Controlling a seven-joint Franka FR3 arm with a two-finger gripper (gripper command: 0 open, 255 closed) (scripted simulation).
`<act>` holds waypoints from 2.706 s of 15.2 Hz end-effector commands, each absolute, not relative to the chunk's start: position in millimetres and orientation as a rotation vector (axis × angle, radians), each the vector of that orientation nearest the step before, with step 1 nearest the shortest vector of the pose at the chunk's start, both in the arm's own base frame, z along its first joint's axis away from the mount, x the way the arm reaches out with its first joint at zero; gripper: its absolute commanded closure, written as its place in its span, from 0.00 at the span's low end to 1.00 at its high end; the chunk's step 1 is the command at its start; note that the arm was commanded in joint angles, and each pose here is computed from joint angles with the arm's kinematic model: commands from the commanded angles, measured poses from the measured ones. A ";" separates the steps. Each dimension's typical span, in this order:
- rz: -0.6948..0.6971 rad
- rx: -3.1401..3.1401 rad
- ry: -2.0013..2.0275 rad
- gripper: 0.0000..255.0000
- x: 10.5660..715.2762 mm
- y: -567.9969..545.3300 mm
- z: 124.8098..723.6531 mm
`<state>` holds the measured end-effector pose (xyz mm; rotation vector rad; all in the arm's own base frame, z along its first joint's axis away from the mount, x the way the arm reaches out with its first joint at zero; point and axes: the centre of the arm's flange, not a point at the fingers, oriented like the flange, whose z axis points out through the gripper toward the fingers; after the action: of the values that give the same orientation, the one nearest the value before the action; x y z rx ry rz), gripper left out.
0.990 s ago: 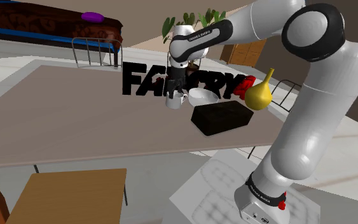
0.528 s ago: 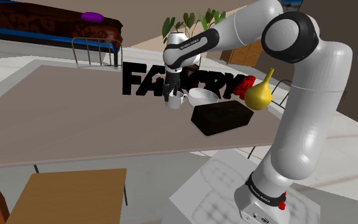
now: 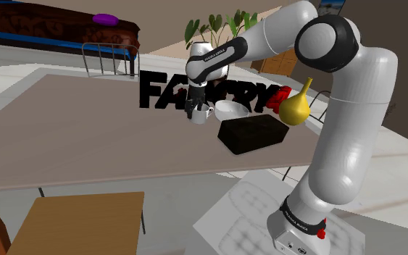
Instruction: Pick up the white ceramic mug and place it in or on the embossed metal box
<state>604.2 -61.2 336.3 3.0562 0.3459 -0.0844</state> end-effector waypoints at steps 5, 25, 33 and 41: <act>-0.084 3.056 0.346 1.00 604.2 -61.2 336.3; -0.084 3.056 0.346 1.00 604.2 -61.2 399.6; -0.084 3.056 0.346 1.00 604.2 -61.2 441.8; -0.084 3.056 0.346 1.00 604.2 -61.2 484.1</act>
<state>604.5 -61.6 477.5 3.0560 0.3459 -0.0840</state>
